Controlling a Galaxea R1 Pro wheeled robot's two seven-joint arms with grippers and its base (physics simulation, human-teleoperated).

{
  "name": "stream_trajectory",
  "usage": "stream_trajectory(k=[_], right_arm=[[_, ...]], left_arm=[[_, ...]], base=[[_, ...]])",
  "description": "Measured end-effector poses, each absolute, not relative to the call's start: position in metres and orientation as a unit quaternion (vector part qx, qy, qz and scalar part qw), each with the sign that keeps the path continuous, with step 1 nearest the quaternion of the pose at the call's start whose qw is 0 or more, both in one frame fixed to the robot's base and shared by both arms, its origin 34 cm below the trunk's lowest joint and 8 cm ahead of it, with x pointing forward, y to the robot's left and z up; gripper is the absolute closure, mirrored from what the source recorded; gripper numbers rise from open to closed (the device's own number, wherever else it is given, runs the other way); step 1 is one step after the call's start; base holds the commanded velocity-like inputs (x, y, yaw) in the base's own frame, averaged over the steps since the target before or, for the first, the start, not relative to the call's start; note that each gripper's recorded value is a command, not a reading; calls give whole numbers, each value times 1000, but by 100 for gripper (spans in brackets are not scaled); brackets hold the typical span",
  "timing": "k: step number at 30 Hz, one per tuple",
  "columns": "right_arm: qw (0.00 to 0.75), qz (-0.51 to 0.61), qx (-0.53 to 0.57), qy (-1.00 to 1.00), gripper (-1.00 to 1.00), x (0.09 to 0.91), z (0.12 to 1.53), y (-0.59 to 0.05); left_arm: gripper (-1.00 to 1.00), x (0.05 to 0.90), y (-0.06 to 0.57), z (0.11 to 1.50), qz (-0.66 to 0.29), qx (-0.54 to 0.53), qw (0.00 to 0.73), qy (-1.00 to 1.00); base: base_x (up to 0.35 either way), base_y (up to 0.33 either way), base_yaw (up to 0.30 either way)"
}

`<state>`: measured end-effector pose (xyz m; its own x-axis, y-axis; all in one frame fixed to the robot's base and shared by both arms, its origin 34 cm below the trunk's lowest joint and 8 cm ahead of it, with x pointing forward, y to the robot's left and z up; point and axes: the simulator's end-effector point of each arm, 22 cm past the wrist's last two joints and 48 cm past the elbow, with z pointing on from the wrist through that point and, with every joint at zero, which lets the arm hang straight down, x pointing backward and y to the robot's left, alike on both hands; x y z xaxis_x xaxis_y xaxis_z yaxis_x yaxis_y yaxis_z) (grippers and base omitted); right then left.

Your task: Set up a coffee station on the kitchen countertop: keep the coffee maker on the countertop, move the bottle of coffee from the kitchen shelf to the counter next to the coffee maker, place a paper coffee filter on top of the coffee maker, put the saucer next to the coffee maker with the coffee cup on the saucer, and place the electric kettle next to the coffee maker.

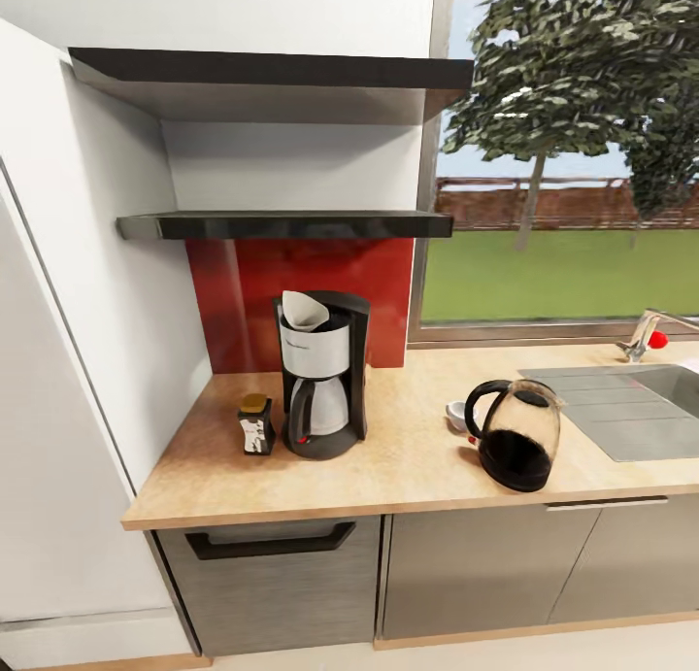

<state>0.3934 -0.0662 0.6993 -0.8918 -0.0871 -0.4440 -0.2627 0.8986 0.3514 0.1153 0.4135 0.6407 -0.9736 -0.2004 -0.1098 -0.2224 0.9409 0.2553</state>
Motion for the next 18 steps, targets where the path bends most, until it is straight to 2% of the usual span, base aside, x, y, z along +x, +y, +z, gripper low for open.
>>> stream_trajectory(k=[4, 11, 18], right_arm=[[290, 264, -192, 900, 100, 441, 756, -15], [379, 277, -222, 854, 100, 495, 819, 7], [426, 307, -268, 808, 100, 512, 874, 41]], left_arm=[[-100, 114, 413, 641, 134, -110, 40, 984], [-100, 114, 413, 641, 134, -112, 40, 984], [-100, 114, 414, 641, 135, -111, 40, 984]], base=[[0, 0, 0], [0, 0, 0], [0, 0, 0]])
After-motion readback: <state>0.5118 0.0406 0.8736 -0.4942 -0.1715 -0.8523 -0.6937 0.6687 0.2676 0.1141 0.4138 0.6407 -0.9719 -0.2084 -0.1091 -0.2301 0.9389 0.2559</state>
